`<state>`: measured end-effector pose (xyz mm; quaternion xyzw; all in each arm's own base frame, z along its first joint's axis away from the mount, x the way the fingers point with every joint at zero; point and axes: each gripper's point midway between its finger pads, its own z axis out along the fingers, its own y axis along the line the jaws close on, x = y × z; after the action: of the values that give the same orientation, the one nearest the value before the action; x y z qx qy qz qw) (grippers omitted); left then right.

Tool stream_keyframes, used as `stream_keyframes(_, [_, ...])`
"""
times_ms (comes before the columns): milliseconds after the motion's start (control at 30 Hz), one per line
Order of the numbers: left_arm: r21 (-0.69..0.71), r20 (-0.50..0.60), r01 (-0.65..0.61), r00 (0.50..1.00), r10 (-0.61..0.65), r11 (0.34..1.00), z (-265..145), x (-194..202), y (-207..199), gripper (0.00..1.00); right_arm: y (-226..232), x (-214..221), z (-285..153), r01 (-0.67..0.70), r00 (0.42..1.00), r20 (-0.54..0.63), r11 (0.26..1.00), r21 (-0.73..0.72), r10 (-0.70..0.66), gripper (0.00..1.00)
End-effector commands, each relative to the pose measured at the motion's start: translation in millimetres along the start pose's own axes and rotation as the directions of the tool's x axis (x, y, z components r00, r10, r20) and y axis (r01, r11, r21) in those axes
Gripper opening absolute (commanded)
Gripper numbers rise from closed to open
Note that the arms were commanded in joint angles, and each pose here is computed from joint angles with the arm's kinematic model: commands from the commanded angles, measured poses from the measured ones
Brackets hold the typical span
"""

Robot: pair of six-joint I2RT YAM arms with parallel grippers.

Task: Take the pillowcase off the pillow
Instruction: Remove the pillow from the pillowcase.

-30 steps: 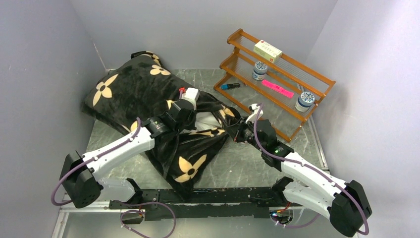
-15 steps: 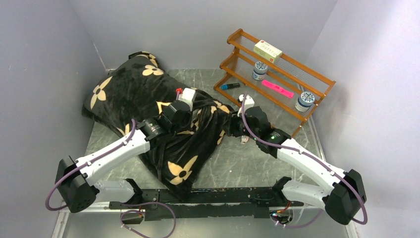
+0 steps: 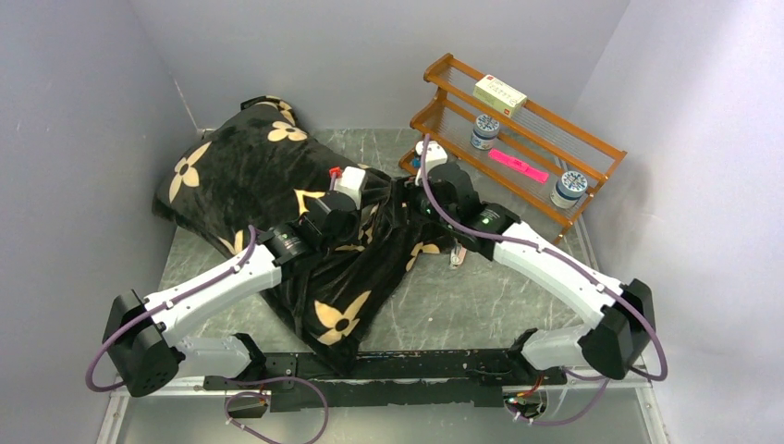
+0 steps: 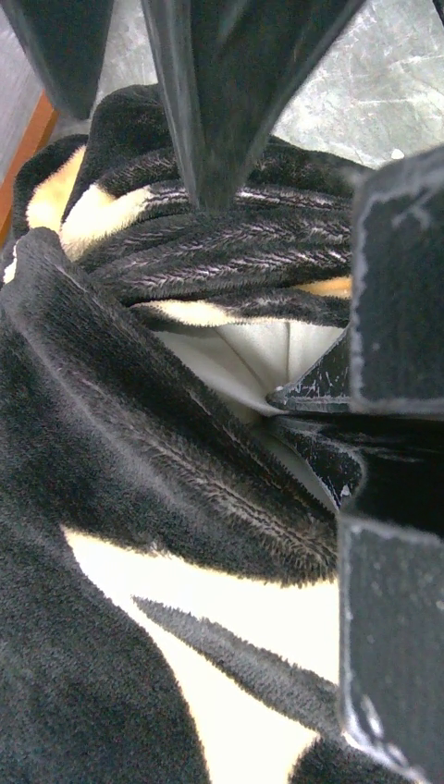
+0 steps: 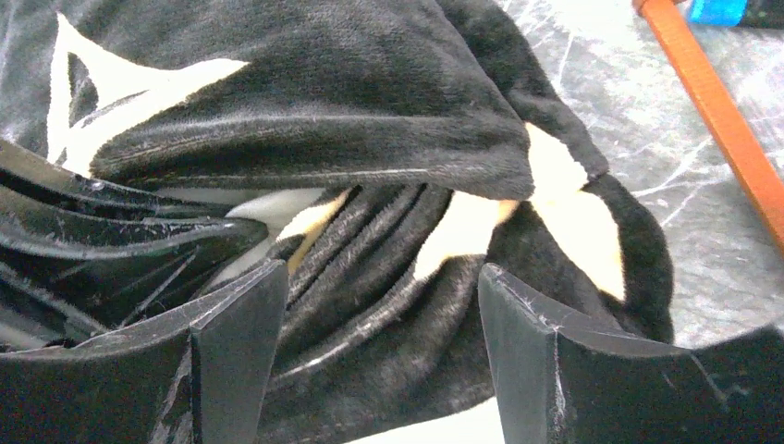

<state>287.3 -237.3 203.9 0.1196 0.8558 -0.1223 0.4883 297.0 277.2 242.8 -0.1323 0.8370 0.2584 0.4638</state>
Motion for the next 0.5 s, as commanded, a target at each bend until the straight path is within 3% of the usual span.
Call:
stream_keyframes(0, [-0.044, -0.089, -0.027, 0.996, 0.023, 0.999, -3, 28, 13, 0.05, 13, -10, 11, 0.001, 1.0, -0.001, 1.0, -0.004, -0.001, 0.78])
stream_keyframes(300, [-0.045, -0.081, -0.023, 0.997, 0.019, 0.999, -4, 25, 13, 0.05, 23, -4, 38, -0.004, 0.999, -0.051, 1.0, -0.02, 0.003, 0.83])
stream_keyframes(467, [-0.051, -0.077, -0.023, 0.997, 0.019, 0.998, -5, 24, 15, 0.05, 3, 22, 52, 0.028, 0.993, -0.112, 0.998, 0.061, -0.022, 0.84])
